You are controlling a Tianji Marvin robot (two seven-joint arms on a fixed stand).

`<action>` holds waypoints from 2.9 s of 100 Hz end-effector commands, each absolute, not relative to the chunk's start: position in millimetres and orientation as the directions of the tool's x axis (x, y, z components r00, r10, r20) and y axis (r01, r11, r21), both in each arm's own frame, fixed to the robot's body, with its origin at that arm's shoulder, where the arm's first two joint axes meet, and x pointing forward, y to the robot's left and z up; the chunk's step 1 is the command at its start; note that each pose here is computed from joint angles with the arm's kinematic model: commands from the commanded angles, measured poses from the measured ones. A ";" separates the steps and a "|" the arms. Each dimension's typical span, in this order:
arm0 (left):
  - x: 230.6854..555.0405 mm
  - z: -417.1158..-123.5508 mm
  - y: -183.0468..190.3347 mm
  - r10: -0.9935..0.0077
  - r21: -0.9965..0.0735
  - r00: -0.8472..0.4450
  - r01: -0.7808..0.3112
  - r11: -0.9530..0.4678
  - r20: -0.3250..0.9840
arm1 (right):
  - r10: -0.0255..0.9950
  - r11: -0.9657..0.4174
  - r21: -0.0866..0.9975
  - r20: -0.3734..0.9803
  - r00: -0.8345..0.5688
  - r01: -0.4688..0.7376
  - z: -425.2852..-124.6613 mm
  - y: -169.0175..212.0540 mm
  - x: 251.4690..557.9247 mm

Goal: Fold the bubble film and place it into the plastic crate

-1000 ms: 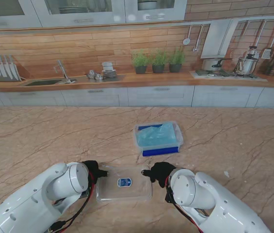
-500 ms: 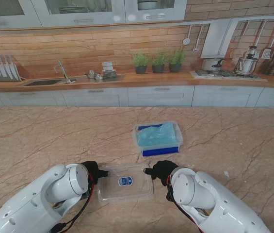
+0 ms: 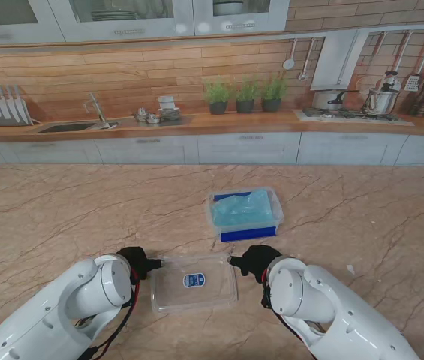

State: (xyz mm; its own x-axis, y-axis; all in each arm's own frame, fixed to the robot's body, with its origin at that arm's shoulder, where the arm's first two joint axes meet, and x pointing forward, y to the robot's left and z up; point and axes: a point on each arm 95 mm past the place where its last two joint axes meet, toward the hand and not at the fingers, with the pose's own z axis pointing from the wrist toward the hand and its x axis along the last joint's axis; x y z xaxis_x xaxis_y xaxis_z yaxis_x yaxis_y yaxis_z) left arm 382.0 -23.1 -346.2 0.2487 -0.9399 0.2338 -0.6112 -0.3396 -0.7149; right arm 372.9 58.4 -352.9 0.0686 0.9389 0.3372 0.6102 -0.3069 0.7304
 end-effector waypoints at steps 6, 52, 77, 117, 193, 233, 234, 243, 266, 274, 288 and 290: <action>379.9 -347.2 -25.4 -0.946 -0.732 0.234 -0.601 -0.321 0.223 | 0.941 -0.296 0.750 0.335 0.046 0.592 -348.8 60.9 371.2; 388.9 -346.4 -42.9 -0.979 -0.733 0.182 -0.654 -0.190 0.091 | 0.970 -0.179 0.730 0.242 -0.005 0.659 -347.7 79.3 379.3; 391.2 -353.5 -45.9 -0.977 -0.720 0.200 -0.666 -0.194 0.079 | 0.978 -0.167 0.712 0.210 0.020 0.682 -356.9 79.7 381.9; 389.6 -361.2 -55.1 -0.973 -0.685 0.208 -0.694 -0.221 0.104 | 0.980 -0.158 0.662 0.197 0.033 0.732 -366.3 86.5 385.4; 387.9 -366.7 -71.5 -0.949 -0.619 0.230 -0.719 -0.315 0.216 | 0.956 -0.229 0.604 0.286 0.061 0.763 -366.6 99.1 390.5; 382.9 -361.2 -73.2 -0.929 -0.610 0.221 -0.705 -0.362 0.295 | 0.930 -0.304 0.577 0.352 0.105 0.758 -363.9 99.3 389.0; 382.8 -361.1 -73.2 -0.929 -0.610 0.221 -0.704 -0.363 0.297 | 0.929 -0.306 0.576 0.354 0.106 0.758 -363.8 99.2 388.9; 381.4 -359.3 -73.4 -0.924 -0.609 0.218 -0.700 -0.373 0.315 | 0.919 -0.330 0.566 0.375 0.121 0.756 -362.3 98.5 388.6; 377.4 -353.0 -74.4 -0.905 -0.604 0.208 -0.685 -0.406 0.371 | 0.898 -0.367 0.543 0.418 0.136 0.755 -356.9 97.8 387.3; 375.5 -350.6 -74.6 -0.902 -0.607 0.200 -0.682 -0.409 0.384 | 0.895 -0.370 0.544 0.426 0.132 0.754 -355.0 98.2 386.9; 371.8 -345.2 -74.1 -0.894 -0.612 0.186 -0.670 -0.419 0.408 | 0.891 -0.372 0.545 0.438 0.123 0.751 -351.5 99.2 385.8; 371.3 -344.3 -74.0 -0.893 -0.614 0.184 -0.668 -0.420 0.411 | 0.890 -0.372 0.546 0.439 0.121 0.751 -350.9 99.3 385.5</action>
State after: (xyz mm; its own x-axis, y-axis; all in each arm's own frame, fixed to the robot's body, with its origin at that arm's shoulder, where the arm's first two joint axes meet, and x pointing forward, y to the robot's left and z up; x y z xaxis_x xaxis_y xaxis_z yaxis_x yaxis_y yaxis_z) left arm 385.6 -48.2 -346.8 0.2336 -0.9067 0.3512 -0.6355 -0.4158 -0.6506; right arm 394.2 73.3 -361.4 0.1769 0.9091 0.3771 0.7339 -0.3772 0.5649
